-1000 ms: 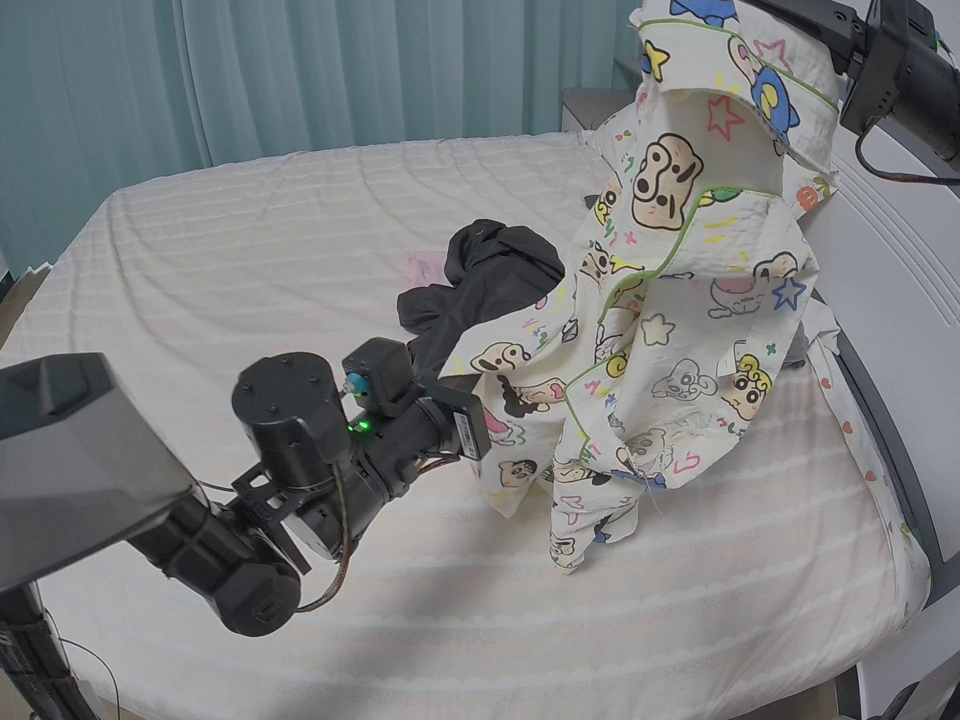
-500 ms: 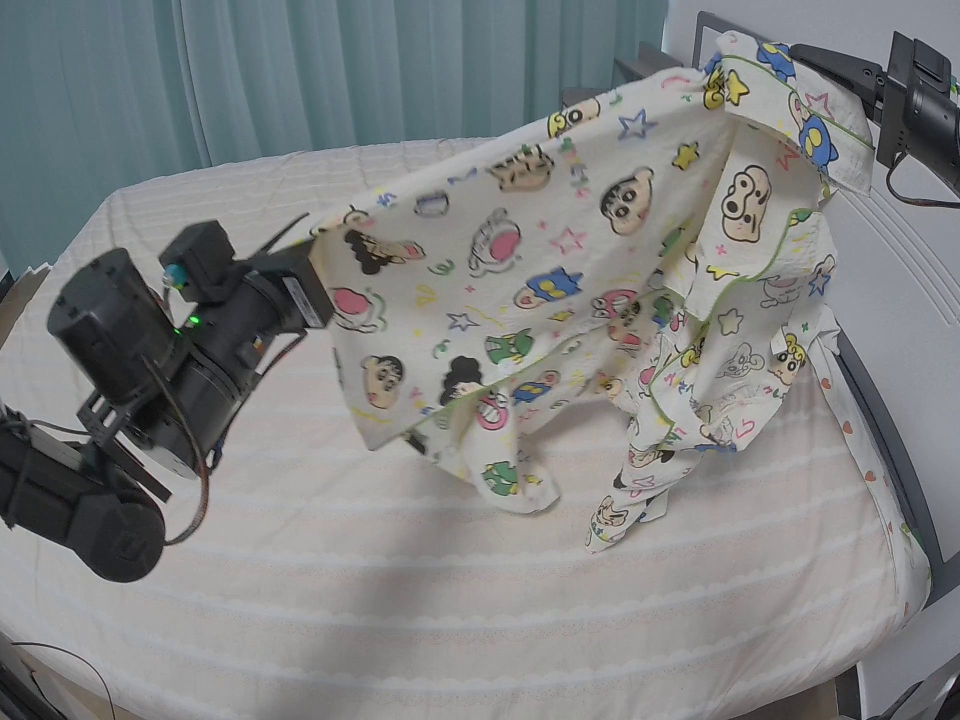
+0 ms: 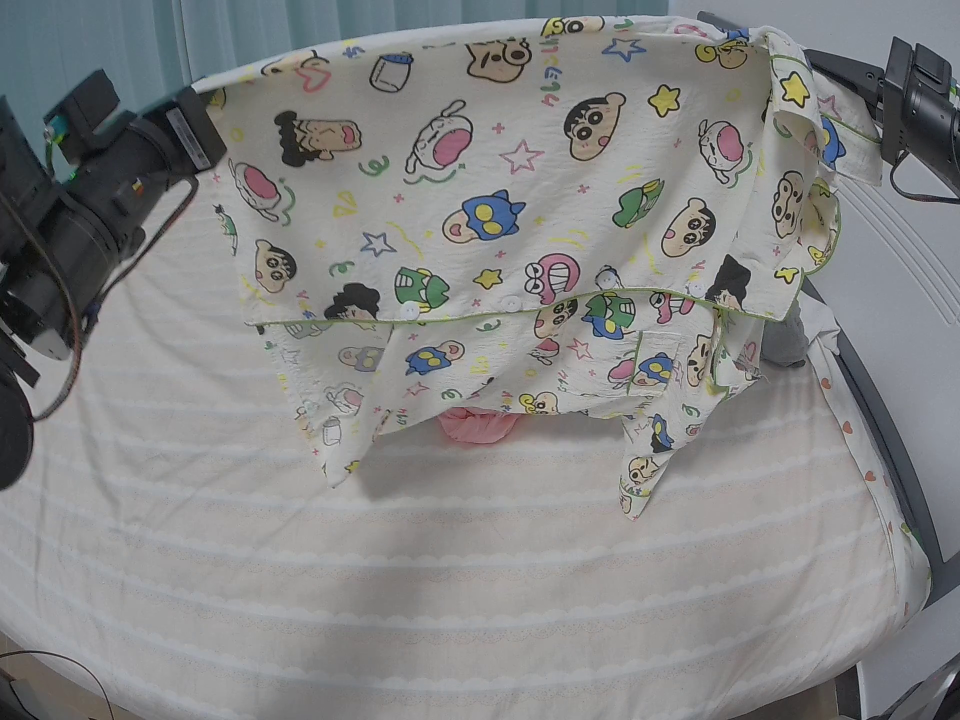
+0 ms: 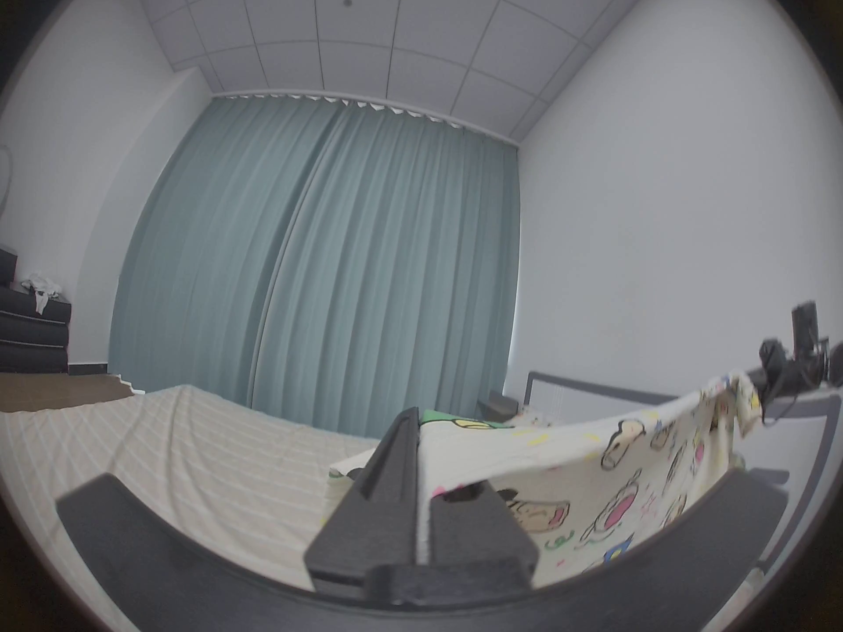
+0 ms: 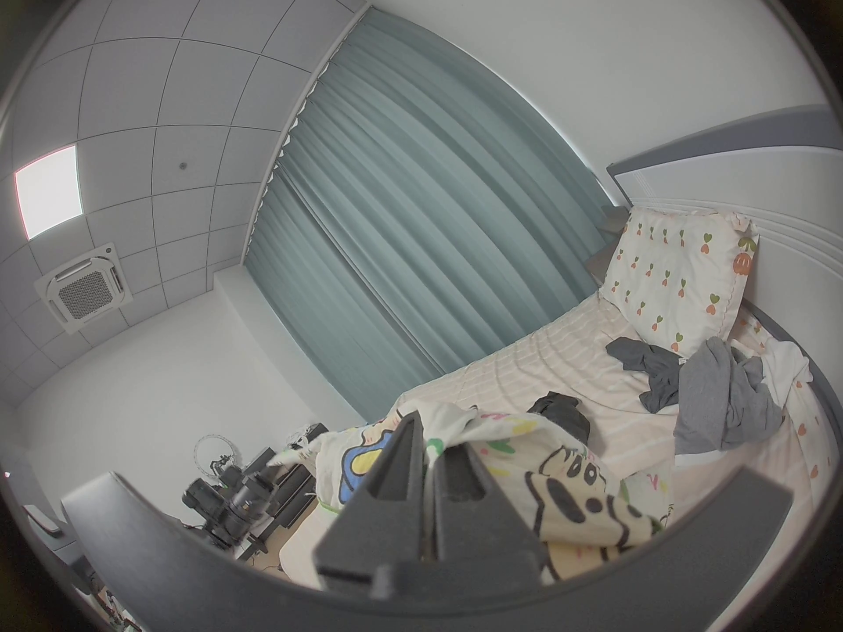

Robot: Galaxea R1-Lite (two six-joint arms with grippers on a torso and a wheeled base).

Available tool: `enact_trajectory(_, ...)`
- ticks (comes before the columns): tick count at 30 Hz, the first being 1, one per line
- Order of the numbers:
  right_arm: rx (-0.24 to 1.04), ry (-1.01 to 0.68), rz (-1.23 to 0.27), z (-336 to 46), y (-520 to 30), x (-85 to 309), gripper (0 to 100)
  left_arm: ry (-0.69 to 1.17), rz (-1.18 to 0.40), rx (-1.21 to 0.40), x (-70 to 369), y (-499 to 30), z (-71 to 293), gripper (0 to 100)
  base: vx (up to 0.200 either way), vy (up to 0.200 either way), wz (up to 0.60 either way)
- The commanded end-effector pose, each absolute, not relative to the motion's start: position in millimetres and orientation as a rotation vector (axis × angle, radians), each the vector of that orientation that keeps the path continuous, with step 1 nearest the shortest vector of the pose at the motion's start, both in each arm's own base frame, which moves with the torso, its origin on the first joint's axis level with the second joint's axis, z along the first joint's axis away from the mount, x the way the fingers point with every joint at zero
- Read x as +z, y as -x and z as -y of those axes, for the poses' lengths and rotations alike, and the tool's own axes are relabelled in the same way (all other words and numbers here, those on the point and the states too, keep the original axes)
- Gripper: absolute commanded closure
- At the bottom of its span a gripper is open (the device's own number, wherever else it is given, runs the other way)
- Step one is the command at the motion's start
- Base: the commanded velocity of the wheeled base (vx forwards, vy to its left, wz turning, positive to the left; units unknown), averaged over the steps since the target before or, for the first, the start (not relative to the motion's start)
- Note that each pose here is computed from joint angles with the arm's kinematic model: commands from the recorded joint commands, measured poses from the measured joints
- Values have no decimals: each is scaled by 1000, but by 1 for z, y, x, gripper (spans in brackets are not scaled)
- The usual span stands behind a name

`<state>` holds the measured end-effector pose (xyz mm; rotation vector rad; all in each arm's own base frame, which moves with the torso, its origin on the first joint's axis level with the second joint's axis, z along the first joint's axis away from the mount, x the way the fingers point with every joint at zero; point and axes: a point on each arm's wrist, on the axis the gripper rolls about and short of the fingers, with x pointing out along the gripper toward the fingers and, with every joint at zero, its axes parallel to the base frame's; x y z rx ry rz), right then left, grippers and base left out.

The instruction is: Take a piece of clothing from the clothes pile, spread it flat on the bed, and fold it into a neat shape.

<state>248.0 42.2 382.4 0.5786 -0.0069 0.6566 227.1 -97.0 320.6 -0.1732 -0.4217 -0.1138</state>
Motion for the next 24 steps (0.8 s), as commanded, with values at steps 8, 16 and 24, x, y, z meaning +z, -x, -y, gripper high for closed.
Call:
enact_trajectory(8,682,-592,-128,-39,-212,349,100,198,481,-81,341,-197,80,100,0,0,0)
enact_trajectory(16,688,-592,-132,-39,-207,348,100,170,410,-83,317,-189,77,100,0,0,0)
enact_trajectory(24,731,-585,-118,-40,-187,351,100,160,380,-80,306,-184,74,100,-150,0,0)
